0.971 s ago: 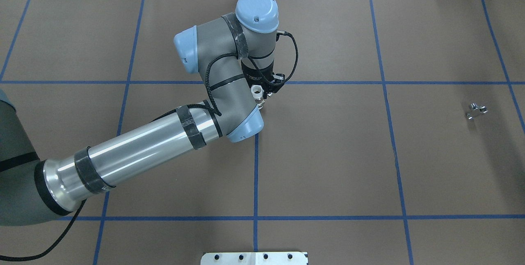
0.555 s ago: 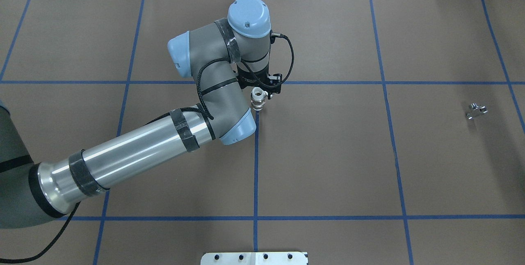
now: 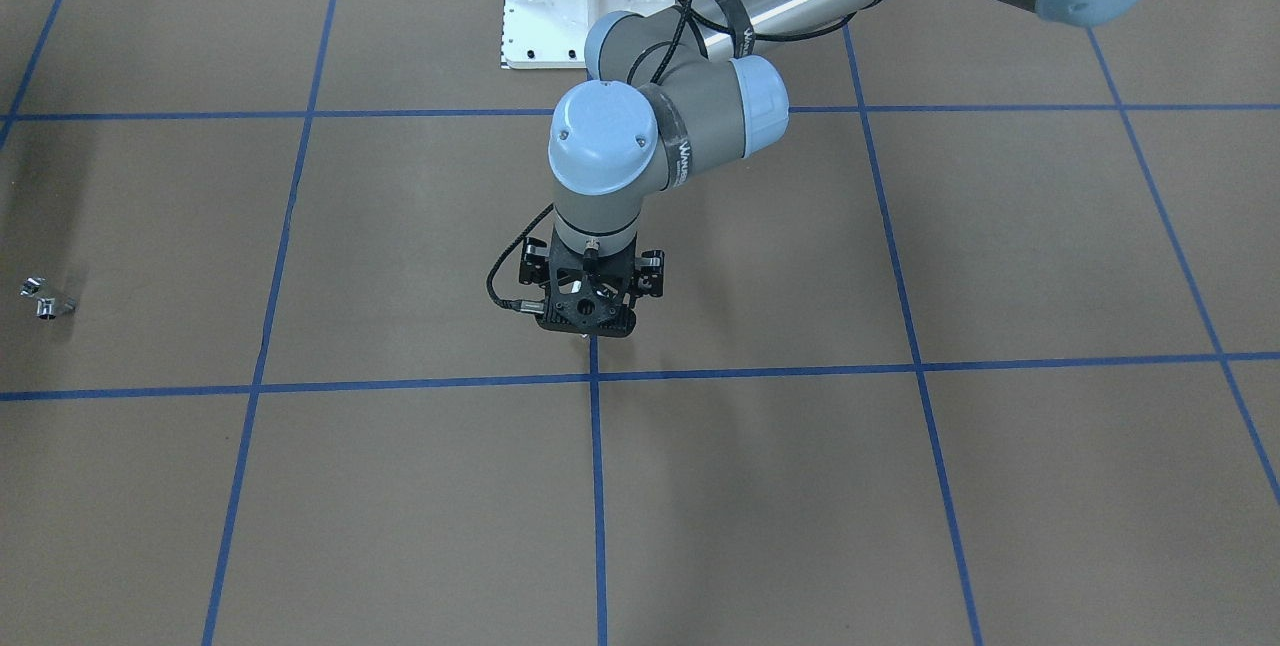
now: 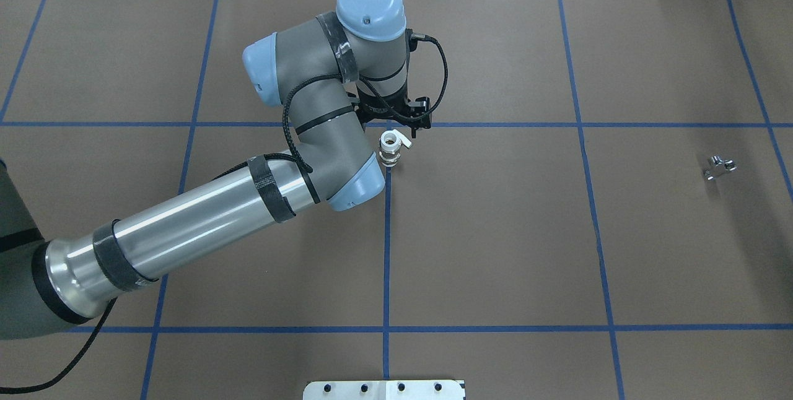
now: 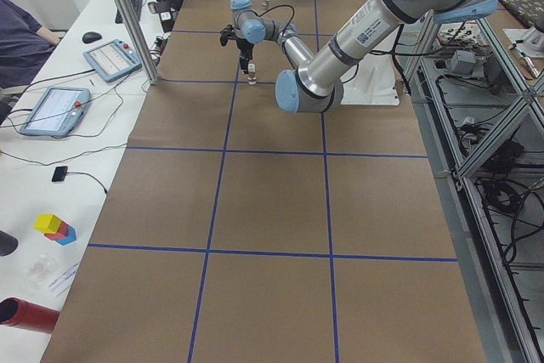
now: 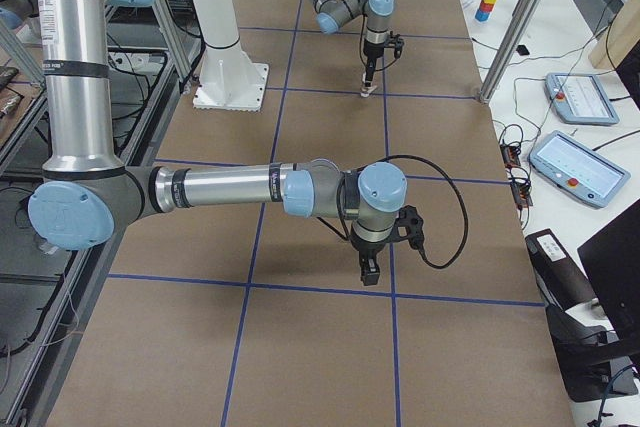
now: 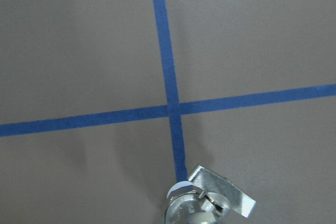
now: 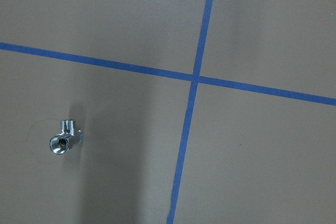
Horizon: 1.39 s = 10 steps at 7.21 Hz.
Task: Assemble PPR valve and pipe with both arms
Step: 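Open the left gripper and lift it away from the valve, then lower the right gripper onto the chrome tee fitting and grasp it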
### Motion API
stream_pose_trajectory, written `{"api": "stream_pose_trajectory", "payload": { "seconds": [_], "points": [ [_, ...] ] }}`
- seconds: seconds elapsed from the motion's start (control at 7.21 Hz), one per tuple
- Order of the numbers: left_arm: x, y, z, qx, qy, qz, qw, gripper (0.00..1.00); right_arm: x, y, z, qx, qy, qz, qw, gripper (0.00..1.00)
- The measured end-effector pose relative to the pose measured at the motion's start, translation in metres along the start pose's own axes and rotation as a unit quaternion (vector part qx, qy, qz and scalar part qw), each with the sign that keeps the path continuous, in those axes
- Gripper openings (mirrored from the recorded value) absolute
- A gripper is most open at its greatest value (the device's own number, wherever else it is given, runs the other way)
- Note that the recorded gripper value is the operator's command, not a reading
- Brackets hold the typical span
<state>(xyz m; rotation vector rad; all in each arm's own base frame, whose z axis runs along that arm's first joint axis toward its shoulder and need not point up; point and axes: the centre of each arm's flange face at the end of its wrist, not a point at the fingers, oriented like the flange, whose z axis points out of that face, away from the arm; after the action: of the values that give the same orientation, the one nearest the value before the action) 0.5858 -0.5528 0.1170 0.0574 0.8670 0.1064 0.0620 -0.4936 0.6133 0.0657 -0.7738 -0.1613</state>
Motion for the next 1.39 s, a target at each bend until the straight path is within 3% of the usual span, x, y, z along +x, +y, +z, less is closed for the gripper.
{"api": "stream_pose_trajectory", "payload": {
  "seconds": [0.28,0.56,0.83,1.39],
  "points": [
    [-0.02,0.007,-0.063,0.013,0.003,-0.01,0.9999,1.0,-0.003,-0.004,-0.001,0.003,0.001,-0.008,1.0,1.0],
    [-0.099,0.018,-0.1,0.025,0.012,-0.009,0.9996,1.0,-0.035,-0.021,0.015,0.005,-0.004,-0.031,0.9995,0.99],
    [-0.169,0.022,-0.112,0.035,0.002,0.005,0.9994,1.0,-0.092,-0.043,0.047,0.014,-0.011,-0.015,0.9997,0.99],
    [-0.194,0.024,-0.114,0.037,-0.004,0.009,0.9992,1.0,-0.124,-0.044,0.11,0.002,-0.018,-0.021,0.9996,0.99]
  ]
}}
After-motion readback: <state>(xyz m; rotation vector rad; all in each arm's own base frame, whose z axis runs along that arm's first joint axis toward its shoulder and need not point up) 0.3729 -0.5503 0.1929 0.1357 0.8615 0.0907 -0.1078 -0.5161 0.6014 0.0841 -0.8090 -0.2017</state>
